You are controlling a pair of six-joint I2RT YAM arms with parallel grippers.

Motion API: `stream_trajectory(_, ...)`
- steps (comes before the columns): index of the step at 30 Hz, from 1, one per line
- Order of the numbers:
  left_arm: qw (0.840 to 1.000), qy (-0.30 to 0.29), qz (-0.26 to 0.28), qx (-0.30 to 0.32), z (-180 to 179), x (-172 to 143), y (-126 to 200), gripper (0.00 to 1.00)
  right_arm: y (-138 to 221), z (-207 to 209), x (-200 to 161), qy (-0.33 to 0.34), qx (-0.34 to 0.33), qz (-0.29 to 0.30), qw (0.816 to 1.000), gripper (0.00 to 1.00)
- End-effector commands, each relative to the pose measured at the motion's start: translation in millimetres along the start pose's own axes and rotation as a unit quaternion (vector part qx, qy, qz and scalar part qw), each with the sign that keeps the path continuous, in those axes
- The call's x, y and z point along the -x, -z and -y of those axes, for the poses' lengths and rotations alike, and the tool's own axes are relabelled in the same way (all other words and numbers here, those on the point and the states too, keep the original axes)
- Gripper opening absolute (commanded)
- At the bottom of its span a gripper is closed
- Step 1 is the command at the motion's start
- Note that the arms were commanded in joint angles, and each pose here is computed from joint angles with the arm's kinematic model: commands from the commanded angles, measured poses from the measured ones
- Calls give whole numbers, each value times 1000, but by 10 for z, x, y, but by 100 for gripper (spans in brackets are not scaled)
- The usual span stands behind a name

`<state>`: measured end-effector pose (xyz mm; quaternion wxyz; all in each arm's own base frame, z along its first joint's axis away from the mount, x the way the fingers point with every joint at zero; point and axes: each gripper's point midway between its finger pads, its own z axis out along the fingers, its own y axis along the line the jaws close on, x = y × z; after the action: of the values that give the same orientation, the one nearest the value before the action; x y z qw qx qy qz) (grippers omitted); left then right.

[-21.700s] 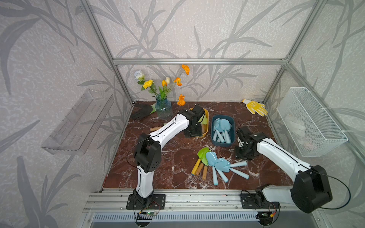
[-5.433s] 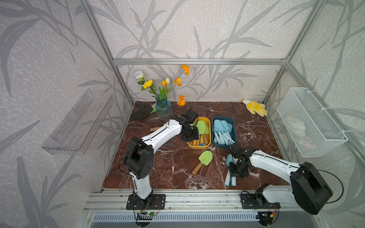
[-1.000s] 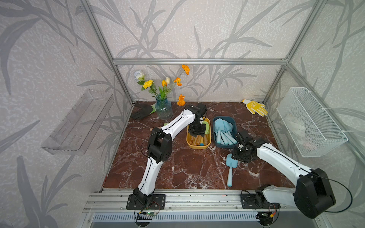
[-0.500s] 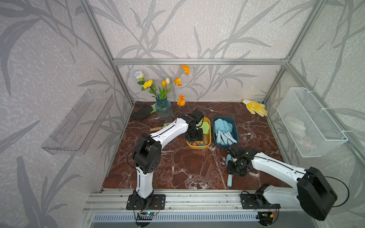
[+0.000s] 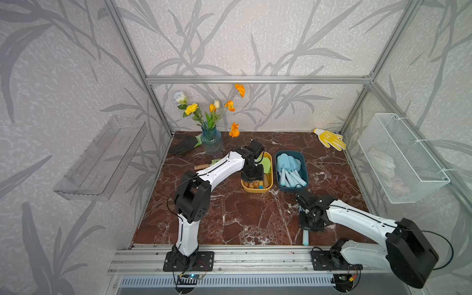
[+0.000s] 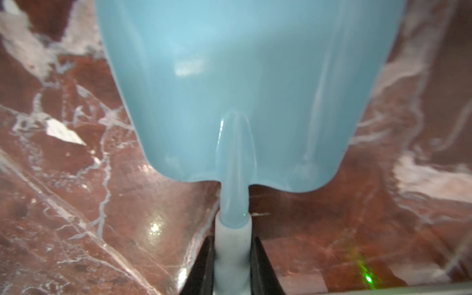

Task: Sort the small shovels by color and place them into the storage box
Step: Pick up the shovel from the center of the board, then place the shovel in the storage box.

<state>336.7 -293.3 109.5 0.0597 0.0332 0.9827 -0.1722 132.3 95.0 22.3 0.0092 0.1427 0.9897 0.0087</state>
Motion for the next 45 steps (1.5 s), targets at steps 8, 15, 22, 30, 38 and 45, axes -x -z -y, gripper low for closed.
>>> stream_trajectory(8,1000,-15,19,-12,31,155,80,55,836,152,564,-40,-10,125,991,5)
stream_trajectory(15,1000,0,21,-1,-146,151,77,55,1160,-160,1127,-24,32,153,987,5)
stream_trajectory(22,998,31,45,31,-507,159,218,54,1308,-576,1724,28,41,163,985,6)
stream_trajectory(30,992,71,72,76,-1012,74,417,54,1021,-1005,2121,52,65,112,990,6)
stream_trajectory(38,987,104,80,92,-1318,-36,501,55,761,-1293,2326,57,82,83,992,7)
stream_trajectory(45,984,119,87,104,-1480,-101,558,55,532,-1310,2278,56,72,53,994,18)
